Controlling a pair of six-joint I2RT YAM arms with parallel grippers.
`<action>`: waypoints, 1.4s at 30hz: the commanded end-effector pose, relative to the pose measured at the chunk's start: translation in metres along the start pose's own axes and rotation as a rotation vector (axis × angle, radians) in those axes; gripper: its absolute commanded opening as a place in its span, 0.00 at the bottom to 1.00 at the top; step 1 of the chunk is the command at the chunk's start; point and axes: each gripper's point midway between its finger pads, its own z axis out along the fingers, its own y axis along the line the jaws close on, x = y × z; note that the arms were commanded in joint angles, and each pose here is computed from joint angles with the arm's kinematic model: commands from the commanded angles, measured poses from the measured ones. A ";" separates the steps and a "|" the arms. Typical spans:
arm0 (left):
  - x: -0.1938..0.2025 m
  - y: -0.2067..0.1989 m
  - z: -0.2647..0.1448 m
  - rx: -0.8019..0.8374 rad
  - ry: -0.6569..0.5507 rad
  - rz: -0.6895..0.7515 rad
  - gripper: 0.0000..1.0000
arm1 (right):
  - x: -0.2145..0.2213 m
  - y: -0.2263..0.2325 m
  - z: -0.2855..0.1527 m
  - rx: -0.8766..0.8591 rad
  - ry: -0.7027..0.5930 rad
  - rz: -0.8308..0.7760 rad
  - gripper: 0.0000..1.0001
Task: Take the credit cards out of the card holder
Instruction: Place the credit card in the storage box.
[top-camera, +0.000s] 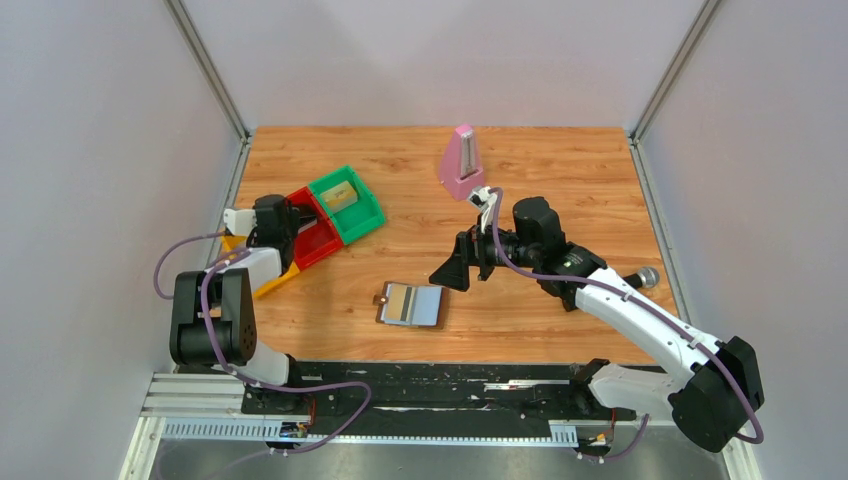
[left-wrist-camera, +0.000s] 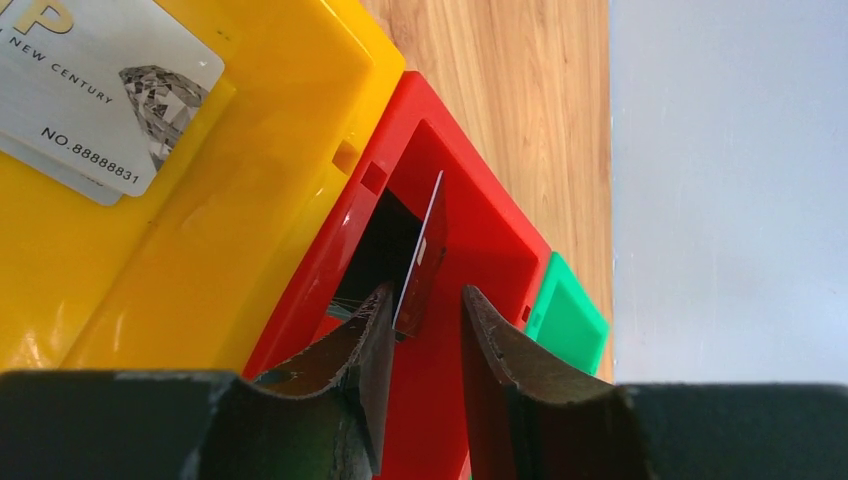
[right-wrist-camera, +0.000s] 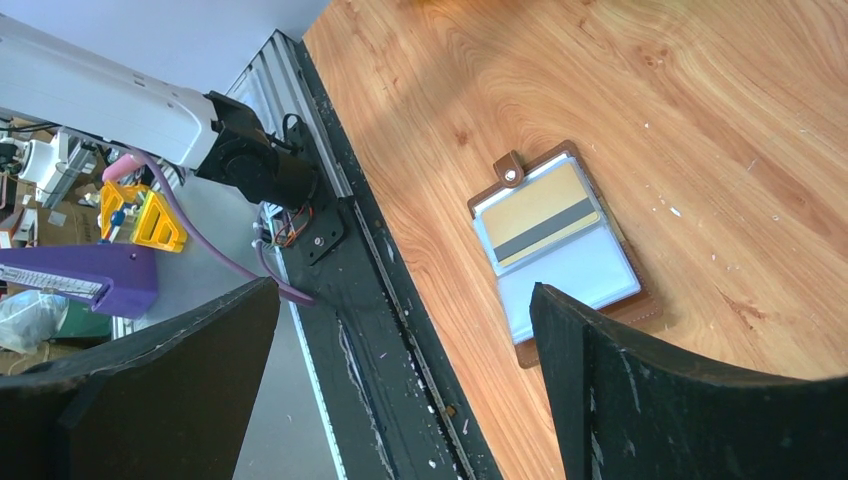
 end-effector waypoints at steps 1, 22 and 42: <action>-0.009 -0.012 0.003 0.005 -0.030 0.006 0.39 | -0.024 0.014 -0.007 -0.021 -0.068 -0.078 1.00; -0.015 -0.011 0.001 -0.046 -0.042 0.033 0.54 | -0.026 0.014 -0.008 -0.014 -0.074 -0.073 1.00; -0.024 -0.007 -0.009 -0.145 -0.057 0.030 0.74 | -0.025 0.011 -0.006 -0.003 -0.072 -0.060 1.00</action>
